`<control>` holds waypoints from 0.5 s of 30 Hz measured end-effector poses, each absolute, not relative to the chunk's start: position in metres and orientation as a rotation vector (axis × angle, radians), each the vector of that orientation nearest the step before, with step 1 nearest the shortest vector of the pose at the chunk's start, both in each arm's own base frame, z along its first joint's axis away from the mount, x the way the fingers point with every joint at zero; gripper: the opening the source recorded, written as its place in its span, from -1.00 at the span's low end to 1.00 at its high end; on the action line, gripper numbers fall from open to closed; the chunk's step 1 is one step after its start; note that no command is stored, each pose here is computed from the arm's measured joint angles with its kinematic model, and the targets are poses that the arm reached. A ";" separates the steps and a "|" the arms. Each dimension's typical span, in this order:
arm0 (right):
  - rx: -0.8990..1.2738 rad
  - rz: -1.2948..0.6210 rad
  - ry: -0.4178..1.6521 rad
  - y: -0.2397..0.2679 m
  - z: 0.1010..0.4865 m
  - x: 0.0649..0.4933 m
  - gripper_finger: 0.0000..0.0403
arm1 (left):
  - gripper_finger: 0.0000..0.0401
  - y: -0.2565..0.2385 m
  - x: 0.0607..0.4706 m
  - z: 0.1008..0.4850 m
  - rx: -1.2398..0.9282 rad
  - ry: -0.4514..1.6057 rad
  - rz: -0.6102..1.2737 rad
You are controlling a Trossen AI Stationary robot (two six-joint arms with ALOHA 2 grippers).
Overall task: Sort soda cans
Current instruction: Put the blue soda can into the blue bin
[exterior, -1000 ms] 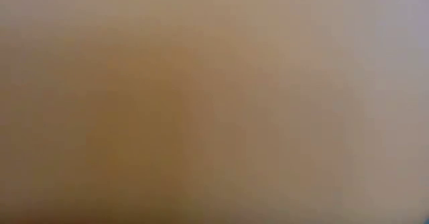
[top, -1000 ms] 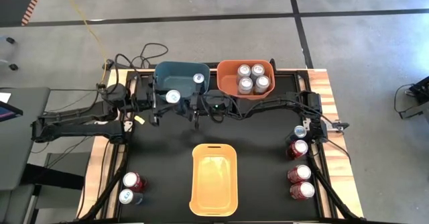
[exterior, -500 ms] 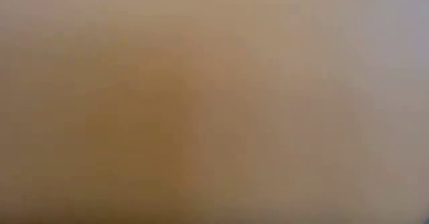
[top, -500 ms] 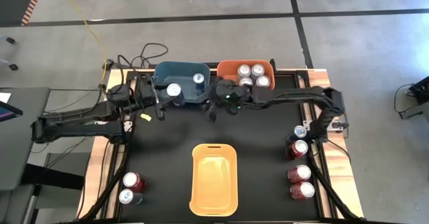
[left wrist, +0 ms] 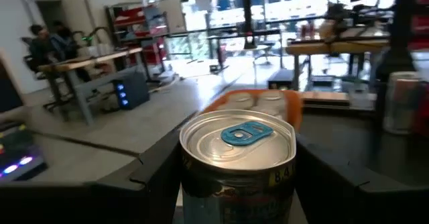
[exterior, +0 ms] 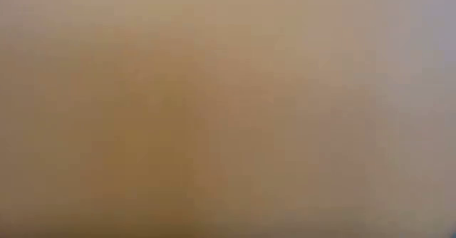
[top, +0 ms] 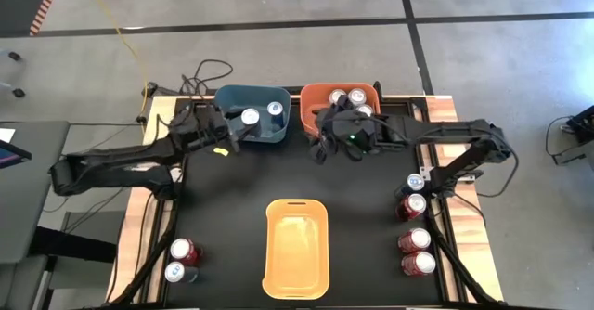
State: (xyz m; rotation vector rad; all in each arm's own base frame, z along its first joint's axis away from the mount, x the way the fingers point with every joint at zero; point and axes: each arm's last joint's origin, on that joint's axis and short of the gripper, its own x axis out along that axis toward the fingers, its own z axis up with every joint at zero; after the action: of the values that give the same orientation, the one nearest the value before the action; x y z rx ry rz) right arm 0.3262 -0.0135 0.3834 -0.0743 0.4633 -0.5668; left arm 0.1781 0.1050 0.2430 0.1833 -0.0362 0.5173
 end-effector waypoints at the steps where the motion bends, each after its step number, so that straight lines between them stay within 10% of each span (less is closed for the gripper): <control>1: -0.076 -0.567 0.463 -0.012 0.384 0.326 0.52 | 0.15 0.110 0.180 0.240 0.174 -0.046 0.527; 15: -0.056 -0.581 0.548 -0.008 0.375 0.320 0.52 | 0.18 0.150 0.208 0.190 0.055 -0.083 0.513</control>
State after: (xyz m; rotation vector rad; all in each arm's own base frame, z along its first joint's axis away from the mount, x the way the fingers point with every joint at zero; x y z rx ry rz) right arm 0.3203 -0.0077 0.3752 -0.0558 0.5478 -0.5814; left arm 0.2075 0.1502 0.1896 0.0547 -0.0833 0.5129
